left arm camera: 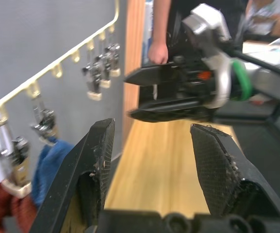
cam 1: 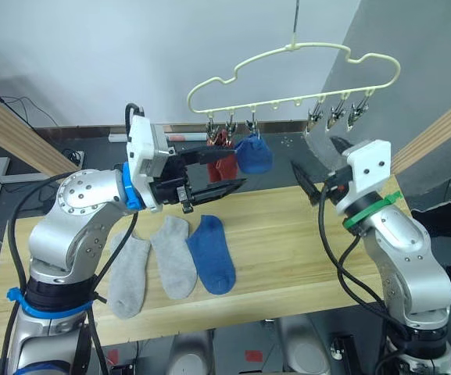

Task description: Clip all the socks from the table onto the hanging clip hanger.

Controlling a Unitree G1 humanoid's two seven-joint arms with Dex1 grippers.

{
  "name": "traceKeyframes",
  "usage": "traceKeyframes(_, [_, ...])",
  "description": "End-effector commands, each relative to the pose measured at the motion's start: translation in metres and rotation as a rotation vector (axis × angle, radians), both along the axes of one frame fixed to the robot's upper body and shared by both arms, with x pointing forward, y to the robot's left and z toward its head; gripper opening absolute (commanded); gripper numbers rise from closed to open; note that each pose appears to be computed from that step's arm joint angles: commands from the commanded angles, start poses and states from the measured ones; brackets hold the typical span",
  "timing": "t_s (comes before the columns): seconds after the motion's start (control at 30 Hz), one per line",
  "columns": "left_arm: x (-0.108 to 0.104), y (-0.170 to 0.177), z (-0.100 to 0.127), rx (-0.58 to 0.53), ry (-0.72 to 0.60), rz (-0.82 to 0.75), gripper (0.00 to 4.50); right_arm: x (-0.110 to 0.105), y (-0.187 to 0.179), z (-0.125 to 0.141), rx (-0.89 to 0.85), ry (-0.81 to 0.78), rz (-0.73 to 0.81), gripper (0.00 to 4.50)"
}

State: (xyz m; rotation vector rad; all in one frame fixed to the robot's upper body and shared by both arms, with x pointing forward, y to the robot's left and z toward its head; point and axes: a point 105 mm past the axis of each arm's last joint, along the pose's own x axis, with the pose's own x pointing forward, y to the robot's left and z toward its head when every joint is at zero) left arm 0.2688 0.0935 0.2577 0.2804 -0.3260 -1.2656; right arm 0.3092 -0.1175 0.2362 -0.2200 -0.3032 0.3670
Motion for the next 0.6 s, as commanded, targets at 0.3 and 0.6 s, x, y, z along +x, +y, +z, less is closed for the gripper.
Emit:
traceKeyframes(0.3, [-0.008, 0.002, 0.001, 0.004, -0.077, -0.003, 2.71, 0.008, 0.009, 0.018, 0.091, -0.029, -0.005, 4.44])
traceKeyframes(0.6, [-0.008, 0.003, -0.006, 0.013, -0.073, 0.017, 2.71, 0.012, 0.011, 0.020, 0.106, -0.031, -0.012, 3.54])
